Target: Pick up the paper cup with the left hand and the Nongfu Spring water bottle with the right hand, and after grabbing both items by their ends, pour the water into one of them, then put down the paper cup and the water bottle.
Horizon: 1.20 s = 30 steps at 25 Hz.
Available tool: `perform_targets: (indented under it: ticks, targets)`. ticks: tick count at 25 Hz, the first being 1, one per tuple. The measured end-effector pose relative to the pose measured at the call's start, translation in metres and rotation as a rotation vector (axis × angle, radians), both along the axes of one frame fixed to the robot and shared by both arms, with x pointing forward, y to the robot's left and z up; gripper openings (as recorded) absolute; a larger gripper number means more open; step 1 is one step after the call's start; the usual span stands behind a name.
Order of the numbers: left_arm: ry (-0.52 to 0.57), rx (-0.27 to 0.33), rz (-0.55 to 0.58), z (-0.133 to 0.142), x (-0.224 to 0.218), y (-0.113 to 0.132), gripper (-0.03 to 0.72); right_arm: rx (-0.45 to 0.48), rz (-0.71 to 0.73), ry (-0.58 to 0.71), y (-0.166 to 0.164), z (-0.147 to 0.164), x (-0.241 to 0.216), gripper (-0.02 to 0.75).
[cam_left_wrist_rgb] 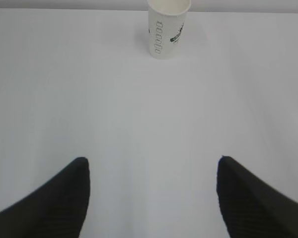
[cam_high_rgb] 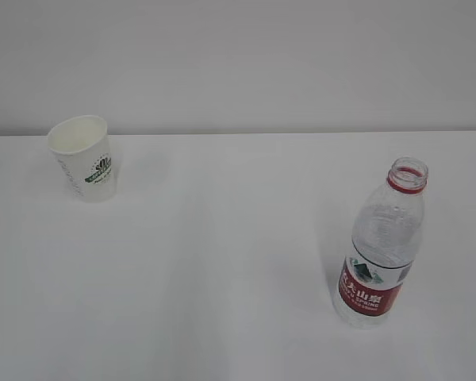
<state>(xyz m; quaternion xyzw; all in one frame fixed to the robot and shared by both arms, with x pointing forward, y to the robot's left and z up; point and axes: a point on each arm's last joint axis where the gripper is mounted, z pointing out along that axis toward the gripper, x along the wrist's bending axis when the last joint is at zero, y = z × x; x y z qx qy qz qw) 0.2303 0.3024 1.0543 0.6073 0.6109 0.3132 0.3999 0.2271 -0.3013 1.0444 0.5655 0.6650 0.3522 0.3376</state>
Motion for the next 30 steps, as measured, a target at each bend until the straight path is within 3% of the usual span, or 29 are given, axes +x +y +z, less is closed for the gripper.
perform_targets:
  ticks: [18,23,30]
  targets:
    - [-0.026,-0.015,-0.008,0.003,0.0,-0.001,0.579,-0.001,-0.003,-0.004,0.0,0.0,0.0,0.587]
    - [-0.274,-0.046,-0.008,0.035,0.003,-0.001,0.579,0.015,-0.002,-0.142,0.0,0.02,-0.001,0.587]
    - [-0.262,-0.046,-0.005,0.049,0.037,-0.005,0.579,0.032,-0.001,-0.282,0.0,0.051,-0.001,0.587]
